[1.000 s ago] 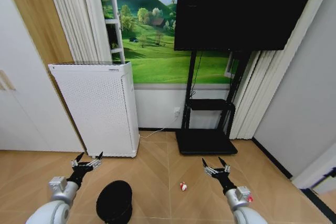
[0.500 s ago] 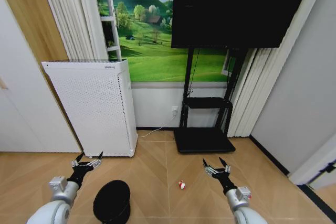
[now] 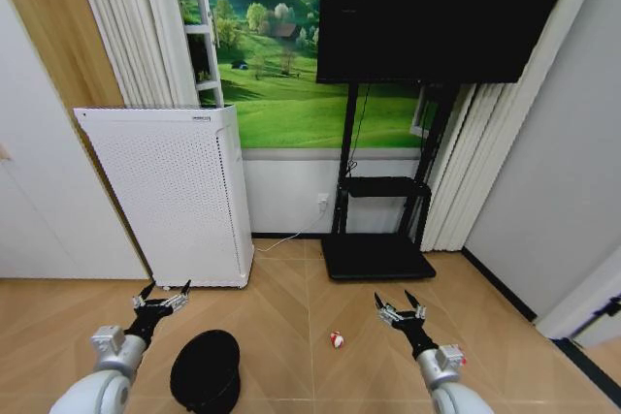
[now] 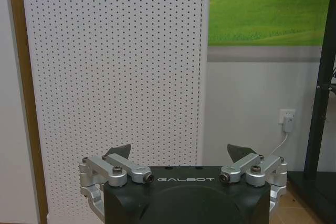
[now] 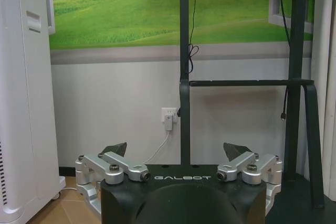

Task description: Pick up the trash bin and place the garbage on the floor into it.

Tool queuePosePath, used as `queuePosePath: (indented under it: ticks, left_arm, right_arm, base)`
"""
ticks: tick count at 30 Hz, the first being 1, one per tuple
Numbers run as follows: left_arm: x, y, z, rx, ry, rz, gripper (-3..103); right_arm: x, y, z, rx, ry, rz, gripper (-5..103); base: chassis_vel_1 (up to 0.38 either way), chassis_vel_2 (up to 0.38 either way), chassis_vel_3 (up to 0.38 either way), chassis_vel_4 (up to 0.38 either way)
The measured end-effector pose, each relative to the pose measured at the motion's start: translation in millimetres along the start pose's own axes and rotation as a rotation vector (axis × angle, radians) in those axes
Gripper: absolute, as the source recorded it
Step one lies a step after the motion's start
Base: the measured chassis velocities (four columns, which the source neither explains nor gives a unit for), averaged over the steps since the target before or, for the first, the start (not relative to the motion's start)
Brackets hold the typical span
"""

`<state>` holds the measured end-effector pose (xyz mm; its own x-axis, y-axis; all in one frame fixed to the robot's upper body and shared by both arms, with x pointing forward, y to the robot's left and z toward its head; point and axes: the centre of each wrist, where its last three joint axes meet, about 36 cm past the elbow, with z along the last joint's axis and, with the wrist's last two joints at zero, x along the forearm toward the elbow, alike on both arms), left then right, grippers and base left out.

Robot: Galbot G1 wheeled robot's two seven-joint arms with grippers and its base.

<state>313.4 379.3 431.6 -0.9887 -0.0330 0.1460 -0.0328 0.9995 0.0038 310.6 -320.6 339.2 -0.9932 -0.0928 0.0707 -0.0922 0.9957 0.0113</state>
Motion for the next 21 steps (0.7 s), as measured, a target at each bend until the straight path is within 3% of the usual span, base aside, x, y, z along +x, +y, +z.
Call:
queuePosePath:
  ticks: [8,21]
  left_arm:
    - [-0.2,0.5,-0.5,-0.035,-0.003,-0.024,100]
    - [0.8,-0.5,-0.4,-0.015,-0.003,-0.032,100]
  right_arm:
    - [0.2,-0.5,0.9,0.0,0.002,0.001,100]
    - [0.3,-0.5,0.9,0.001,0.001,0.001,100]
  base:
    - [0.0,0.0,0.0,0.0]
    - [0.0,0.0,0.0,0.0]
